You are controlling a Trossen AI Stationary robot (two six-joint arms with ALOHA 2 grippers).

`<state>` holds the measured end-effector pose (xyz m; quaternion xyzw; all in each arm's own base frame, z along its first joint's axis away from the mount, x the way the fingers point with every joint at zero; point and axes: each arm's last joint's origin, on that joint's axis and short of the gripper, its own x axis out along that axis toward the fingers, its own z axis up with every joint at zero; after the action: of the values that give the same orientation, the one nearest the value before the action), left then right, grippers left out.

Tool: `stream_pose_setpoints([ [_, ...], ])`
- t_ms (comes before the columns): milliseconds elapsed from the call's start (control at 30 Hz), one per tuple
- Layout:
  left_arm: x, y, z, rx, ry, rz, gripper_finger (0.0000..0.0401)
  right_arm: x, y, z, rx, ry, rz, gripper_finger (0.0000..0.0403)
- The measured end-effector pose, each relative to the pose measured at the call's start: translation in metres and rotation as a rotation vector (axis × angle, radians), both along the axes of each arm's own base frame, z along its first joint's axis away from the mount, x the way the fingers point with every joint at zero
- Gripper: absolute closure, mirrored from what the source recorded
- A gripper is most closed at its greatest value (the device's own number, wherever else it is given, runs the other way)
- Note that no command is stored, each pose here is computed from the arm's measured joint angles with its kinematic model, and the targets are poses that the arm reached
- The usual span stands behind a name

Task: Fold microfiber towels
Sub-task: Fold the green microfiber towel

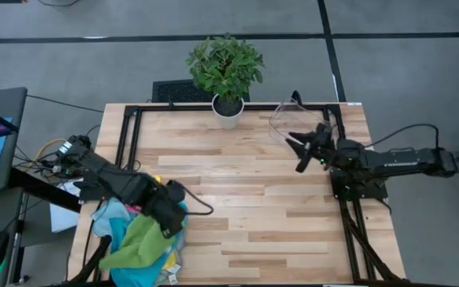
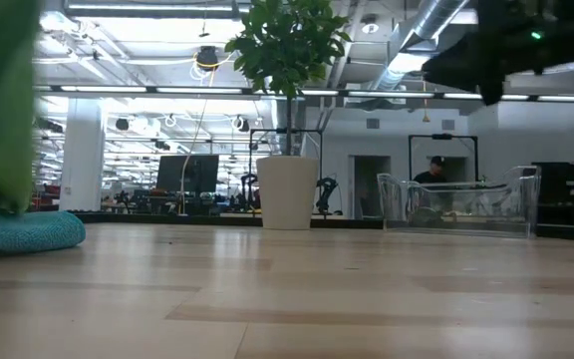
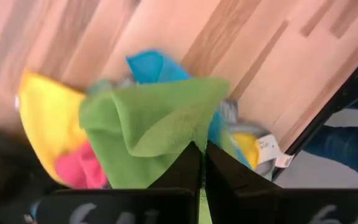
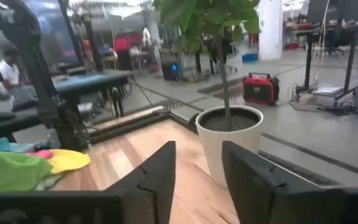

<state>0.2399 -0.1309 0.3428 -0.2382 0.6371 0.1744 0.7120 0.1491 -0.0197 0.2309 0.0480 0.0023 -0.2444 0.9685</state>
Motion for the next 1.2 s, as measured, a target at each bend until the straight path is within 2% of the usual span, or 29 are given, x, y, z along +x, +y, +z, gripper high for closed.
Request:
stream_pose_setpoints([
  [100,0.008,0.015,0.007,0.000,-0.027,-0.023,0.0401,0.016,-0.001,0.009,0.008,0.036,0.008,0.0208],
  [233,0.016,0.034,0.020,0.009,-0.073,-0.060,0.0401,0.039,0.001,0.017,-0.005,0.093,0.101,0.0184],
  [400,0.023,0.055,0.025,0.034,-0.100,-0.040,0.0401,0.077,0.006,0.014,-0.041,0.188,0.244,0.0177],
  [500,0.025,0.064,0.025,0.050,-0.102,-0.050,0.0401,0.101,0.008,0.014,-0.034,0.182,0.337,0.0177],
  [767,0.028,0.072,0.024,0.117,-0.104,-0.124,0.0401,0.164,0.022,0.005,-0.029,0.184,0.533,0.0177],
  [1033,0.027,0.074,0.024,0.181,-0.097,-0.133,0.0401,0.219,0.053,-0.014,-0.030,0.183,0.637,0.0177],
  [1200,0.027,0.074,0.024,0.207,-0.101,-0.132,0.0401,0.242,0.074,-0.026,-0.025,0.208,0.678,0.0177],
])
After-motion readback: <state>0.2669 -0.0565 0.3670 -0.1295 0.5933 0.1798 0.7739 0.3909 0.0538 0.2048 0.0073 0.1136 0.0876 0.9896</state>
